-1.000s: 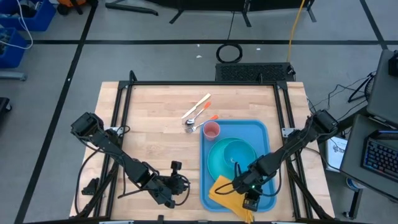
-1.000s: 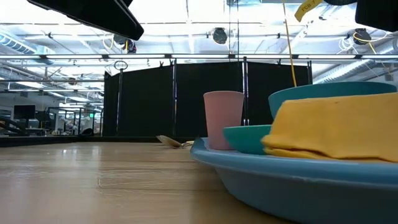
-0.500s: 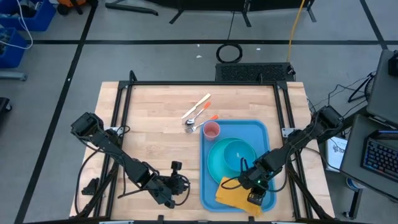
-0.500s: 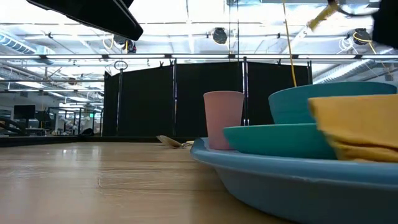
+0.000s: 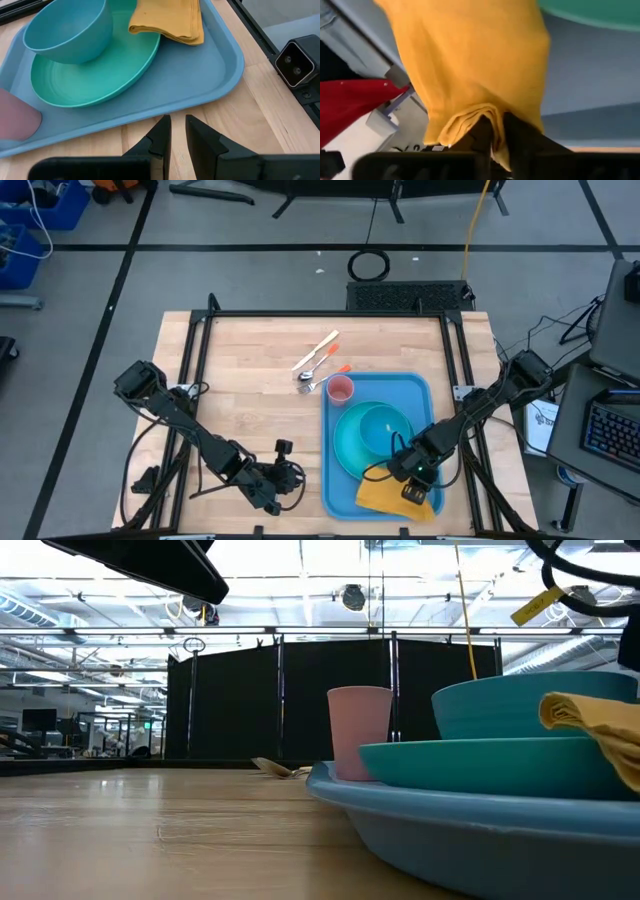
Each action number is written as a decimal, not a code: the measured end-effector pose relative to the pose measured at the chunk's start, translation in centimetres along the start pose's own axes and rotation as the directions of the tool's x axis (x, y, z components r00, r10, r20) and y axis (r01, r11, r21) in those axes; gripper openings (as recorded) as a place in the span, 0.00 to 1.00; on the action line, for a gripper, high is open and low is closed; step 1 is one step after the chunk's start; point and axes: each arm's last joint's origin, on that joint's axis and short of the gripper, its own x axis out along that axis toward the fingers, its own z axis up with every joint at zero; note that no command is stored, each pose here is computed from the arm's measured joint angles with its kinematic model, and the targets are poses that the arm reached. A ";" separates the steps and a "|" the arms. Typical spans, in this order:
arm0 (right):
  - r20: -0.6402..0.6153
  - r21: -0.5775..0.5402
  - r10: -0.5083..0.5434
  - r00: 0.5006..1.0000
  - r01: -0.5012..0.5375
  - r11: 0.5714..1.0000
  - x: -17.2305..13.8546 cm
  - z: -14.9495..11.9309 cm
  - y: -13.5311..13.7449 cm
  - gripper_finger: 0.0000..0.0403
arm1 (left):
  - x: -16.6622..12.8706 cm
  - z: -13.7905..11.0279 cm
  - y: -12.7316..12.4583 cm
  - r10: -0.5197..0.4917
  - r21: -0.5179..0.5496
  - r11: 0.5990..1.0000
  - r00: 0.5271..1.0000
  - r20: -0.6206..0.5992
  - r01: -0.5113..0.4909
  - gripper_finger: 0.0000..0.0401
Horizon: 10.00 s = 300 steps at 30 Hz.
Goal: Set up tray
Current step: Put the yellow table napkin on the blue tray to the bottom of the light blue plate
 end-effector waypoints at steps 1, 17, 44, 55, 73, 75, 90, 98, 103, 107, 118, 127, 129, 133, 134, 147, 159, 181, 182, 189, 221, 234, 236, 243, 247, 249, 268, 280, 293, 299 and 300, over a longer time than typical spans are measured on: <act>0.004 0.012 -0.004 1.000 0.004 1.000 0.0 0.0 -0.1 0.13 | 0.0 0.0 0.0 0.000 0.000 1.000 1.000 0.000 0.000 0.16; 0.010 0.123 -0.058 0.998 0.056 0.991 -0.8 -0.8 -0.7 0.62 | 0.0 0.0 0.0 -0.001 -0.001 1.000 1.000 0.000 0.001 0.16; 0.841 -0.233 0.015 0.540 0.337 0.912 -9.5 -2.0 -1.6 0.70 | 3.1 -0.9 3.1 0.024 -0.612 0.774 0.959 0.283 0.162 0.16; 0.925 -0.281 0.059 0.376 0.572 0.770 -10.2 -1.6 -0.8 0.70 | 3.4 -0.3 4.6 -0.010 -0.726 0.621 0.930 0.368 0.295 0.26; 0.986 -0.145 0.060 0.157 0.617 0.773 -11.1 -1.6 0.0 0.70 | 8.4 1.4 1.0 -0.116 -0.770 0.450 0.884 0.452 0.453 0.80; 0.985 -0.153 0.069 0.157 0.618 0.771 -11.0 -1.7 0.1 0.70 | 9.0 2.4 0.3 -0.141 -0.767 0.444 0.882 0.450 0.463 0.79; 0.983 -0.175 0.091 0.160 0.664 0.727 -10.3 -1.7 0.0 0.70 | 10.9 3.2 0.0 -0.053 -0.901 0.324 0.956 0.288 0.289 0.70; 0.983 -0.174 0.080 0.167 0.680 0.713 -8.4 -0.9 -1.5 0.68 | 14.4 1.8 1.2 -0.065 -0.927 0.221 0.953 0.296 0.303 0.70; 0.982 -0.187 0.116 0.148 0.689 0.701 -7.7 -0.5 -1.8 0.67 | 14.7 2.0 2.0 -0.090 -0.927 0.221 0.953 0.291 0.304 0.70; 0.981 -0.192 0.137 0.134 0.691 0.697 -7.8 -0.5 -1.6 0.67 | 14.6 2.0 1.7 -0.115 -0.932 0.185 0.949 0.295 0.312 0.70; 0.981 -0.194 0.144 0.130 0.695 0.692 -7.9 -0.5 -1.5 0.67 | 14.3 2.0 0.8 -0.144 -0.949 0.046 0.942 0.303 0.312 0.70; 0.976 -0.218 0.157 0.152 0.683 0.697 -7.8 -0.5 -1.5 0.67 | 14.7 3.2 1.9 -0.118 -0.959 0.085 0.959 0.258 0.269 0.70; 0.976 -0.218 0.157 0.152 0.683 0.698 -7.8 -0.5 -1.5 0.67 | 15.0 3.4 2.0 -0.138 -0.966 0.108 0.966 0.220 0.236 0.70; 0.976 -0.219 0.160 0.150 0.679 0.700 -7.8 -0.5 -1.4 0.67 | 14.7 4.8 1.9 -0.149 -0.954 0.127 0.956 0.253 0.272 0.70; 0.976 -0.219 0.161 0.150 0.679 0.701 -7.8 -0.5 -1.4 0.67 | 14.6 5.1 2.0 -0.141 -0.952 0.127 0.955 0.262 0.280 0.70; 0.969 -0.242 0.201 0.141 0.690 0.683 -7.9 -0.8 -1.0 0.67 | 15.1 4.6 2.0 -0.111 -0.970 0.094 0.971 0.214 0.224 0.70; 0.970 -0.240 0.201 0.138 0.690 0.683 -7.9 -0.8 -1.0 0.67 | 17.5 6.0 0.9 -0.193 -0.963 0.166 0.964 0.180 0.213 0.70; 0.899 -0.386 0.423 0.111 0.655 0.649 -8.9 -4.9 0.2 0.67 | 13.9 8.5 -0.5 -0.057 -0.451 0.882 0.981 0.186 0.137 0.70; 0.894 -0.393 0.436 0.107 0.654 0.646 -8.9 -5.1 0.3 0.67 | 13.7 8.7 -0.5 -0.054 -0.388 0.913 0.981 0.189 0.125 0.70; 0.883 -0.408 0.457 0.105 0.652 0.639 -8.9 -5.4 0.5 0.67 | 13.8 8.5 0.6 0.012 -0.075 0.997 0.989 0.146 -0.001 0.70; 0.893 -0.376 0.444 0.076 0.667 0.643 -9.0 -5.4 0.5 0.67 | 17.4 9.4 1.9 0.126 0.466 0.870 0.986 0.108 -0.162 0.58; 0.900 -0.377 0.425 0.099 0.668 0.641 -8.7 -5.3 0.3 0.67 | 18.6 8.4 1.3 0.145 0.612 0.781 0.989 0.017 -0.125 0.44; 0.899 -0.377 0.426 0.099 0.668 0.642 -8.7 -5.3 0.3 0.67 | 18.8 8.3 1.1 0.149 0.648 0.751 0.989 0.025 -0.129 0.45; 0.899 -0.379 0.426 0.099 0.662 0.647 -8.7 -5.3 0.3 0.67 | 20.7 6.4 -0.3 0.290 0.773 0.594 0.956 0.052 -0.222 0.47; 0.900 -0.378 0.424 0.100 0.663 0.646 -8.6 -5.2 0.2 0.67 | 20.5 6.2 -1.3 0.353 0.794 0.545 0.933 0.071 -0.267 0.47; 0.901 -0.377 0.421 0.104 0.667 0.643 -8.3 -5.1 0.0 0.67 | 20.4 6.3 -1.4 0.366 0.784 0.551 0.927 0.081 -0.286 0.47; 0.897 -0.381 0.434 0.084 0.645 0.662 -8.1 -4.8 -0.5 0.67 | 20.4 6.6 -1.7 0.279 0.869 0.441 0.954 0.106 -0.225 0.47; 0.897 -0.381 0.434 0.084 0.646 0.662 -8.1 -4.8 -0.5 0.67 | 20.9 7.1 -0.8 0.148 0.916 0.358 0.979 0.139 -0.184 0.47; 0.901 -0.375 0.425 0.090 0.654 0.657 -7.8 -4.7 -0.8 0.67 | 20.9 7.6 -0.9 0.036 0.902 0.392 0.983 0.181 -0.180 0.22; 0.901 -0.375 0.425 0.089 0.653 0.658 -7.8 -4.7 -0.8 0.67 | 20.9 7.5 -0.8 0.054 0.875 0.448 0.983 0.178 -0.183 0.03; 0.900 -0.375 0.426 0.088 0.652 0.659 -7.8 -4.7 -0.8 0.67 | 21.0 7.5 -0.8 0.056 0.873 0.452 0.983 0.176 -0.182 0.03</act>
